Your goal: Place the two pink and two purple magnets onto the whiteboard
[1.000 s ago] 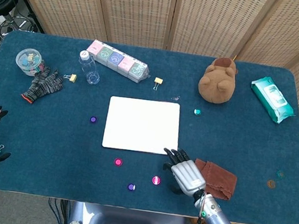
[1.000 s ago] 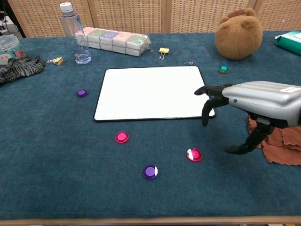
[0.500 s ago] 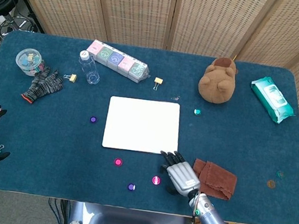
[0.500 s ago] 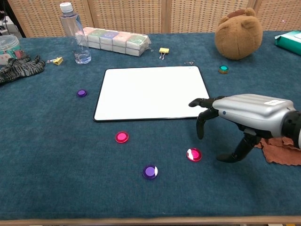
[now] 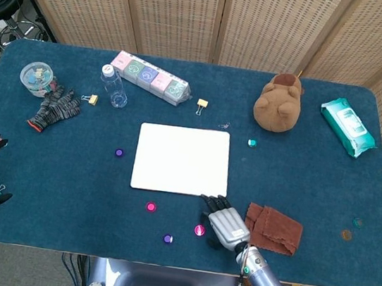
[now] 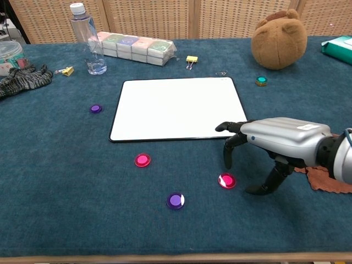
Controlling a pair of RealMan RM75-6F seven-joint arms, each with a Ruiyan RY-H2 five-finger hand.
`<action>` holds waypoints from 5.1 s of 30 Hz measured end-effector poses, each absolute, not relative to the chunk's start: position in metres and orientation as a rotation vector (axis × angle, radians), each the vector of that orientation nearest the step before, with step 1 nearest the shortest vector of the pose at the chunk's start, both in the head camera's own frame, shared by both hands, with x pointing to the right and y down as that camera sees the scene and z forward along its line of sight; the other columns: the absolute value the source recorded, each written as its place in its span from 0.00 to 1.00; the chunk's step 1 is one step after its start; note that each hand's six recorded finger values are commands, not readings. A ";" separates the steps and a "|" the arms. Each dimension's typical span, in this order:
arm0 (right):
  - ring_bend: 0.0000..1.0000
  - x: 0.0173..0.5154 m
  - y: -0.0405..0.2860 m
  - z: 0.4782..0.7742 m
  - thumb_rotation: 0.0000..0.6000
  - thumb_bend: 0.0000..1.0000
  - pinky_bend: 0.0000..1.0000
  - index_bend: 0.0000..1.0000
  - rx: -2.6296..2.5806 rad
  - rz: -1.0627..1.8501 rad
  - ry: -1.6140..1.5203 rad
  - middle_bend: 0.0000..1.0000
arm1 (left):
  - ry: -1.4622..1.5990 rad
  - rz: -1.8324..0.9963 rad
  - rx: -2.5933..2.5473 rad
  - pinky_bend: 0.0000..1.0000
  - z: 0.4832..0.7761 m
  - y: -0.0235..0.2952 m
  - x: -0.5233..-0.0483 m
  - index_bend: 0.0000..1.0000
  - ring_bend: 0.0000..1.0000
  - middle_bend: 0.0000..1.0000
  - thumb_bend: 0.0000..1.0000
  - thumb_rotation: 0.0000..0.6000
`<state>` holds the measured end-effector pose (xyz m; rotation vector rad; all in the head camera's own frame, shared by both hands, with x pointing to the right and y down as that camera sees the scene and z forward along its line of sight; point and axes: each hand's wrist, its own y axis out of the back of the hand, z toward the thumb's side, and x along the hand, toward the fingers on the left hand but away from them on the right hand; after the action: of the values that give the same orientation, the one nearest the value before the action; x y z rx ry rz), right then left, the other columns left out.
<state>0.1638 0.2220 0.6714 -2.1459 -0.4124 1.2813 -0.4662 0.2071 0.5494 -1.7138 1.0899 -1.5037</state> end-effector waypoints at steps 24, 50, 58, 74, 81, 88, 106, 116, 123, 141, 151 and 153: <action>0.00 0.155 0.223 0.681 1.00 0.31 0.00 0.42 -2.185 1.303 -0.435 0.00 | 1.081 -1.517 -1.710 0.00 0.553 0.206 -0.466 0.00 0.00 0.00 0.02 1.00; 0.00 0.148 0.216 0.676 1.00 0.39 0.00 0.52 -2.232 1.277 -0.524 0.00 | 1.086 -1.517 -1.712 0.00 0.552 0.205 -0.467 0.00 0.00 0.00 0.02 1.00; 0.00 0.157 0.182 0.664 1.00 0.41 0.00 0.52 -2.216 1.272 -0.656 0.00 | 1.085 -1.521 -1.715 0.00 0.553 0.205 -0.467 0.00 0.00 0.00 0.02 1.00; 0.00 0.152 0.125 0.673 1.00 0.43 0.00 0.53 -2.164 1.330 -0.717 0.00 | 1.083 -1.533 -1.721 0.00 0.555 0.204 -0.468 0.00 0.00 0.00 0.02 1.00; 0.00 0.143 0.110 0.680 1.00 0.43 0.00 0.53 -2.136 1.357 -0.701 0.00 | 1.087 -1.540 -1.723 0.00 0.557 0.203 -0.470 0.00 0.00 0.00 0.02 1.00; 0.00 0.145 0.101 0.694 1.00 0.43 0.00 0.50 -2.090 1.452 -0.662 0.00 | 1.082 -1.547 -1.726 0.00 0.559 0.201 -0.470 0.00 0.00 0.00 0.02 1.00; 0.00 0.126 0.119 0.674 1.00 0.43 0.00 0.22 -2.129 1.392 -0.591 0.00 | 1.088 -1.546 -1.727 0.00 0.555 0.200 -0.472 0.00 0.00 0.00 0.02 1.00; 0.00 0.073 0.152 0.646 1.00 0.28 0.00 0.27 -2.236 1.141 -0.521 0.00 | 1.082 -1.536 -1.732 0.00 0.554 0.201 -0.471 0.00 0.00 0.00 0.02 1.00; 0.00 0.044 0.162 0.650 1.00 0.28 0.00 0.28 -2.238 1.095 -0.476 0.00 | 1.093 -1.537 -1.739 0.00 0.554 0.201 -0.472 0.00 0.00 0.00 0.02 1.00; 0.00 -0.006 0.170 0.684 1.00 0.28 0.00 0.30 -2.247 1.154 -0.400 0.00 | 1.134 -1.551 -1.757 0.00 0.554 0.195 -0.482 0.00 0.00 0.00 0.02 1.00; 0.00 -0.012 0.174 0.685 1.00 0.28 0.00 0.32 -2.246 1.129 -0.388 0.00 | 1.135 -1.557 -1.762 0.00 0.556 0.195 -0.483 0.00 0.00 0.00 0.02 1.00; 0.00 -0.011 0.174 0.688 1.00 0.28 0.00 0.33 -2.240 1.135 -0.386 0.00 | 1.139 -1.556 -1.762 0.00 0.555 0.195 -0.484 0.00 0.00 0.00 0.02 1.00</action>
<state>-0.0111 0.1741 0.6877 -2.2400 -0.3857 1.1351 -0.4835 0.1946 0.5553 -1.7618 1.1392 -1.5558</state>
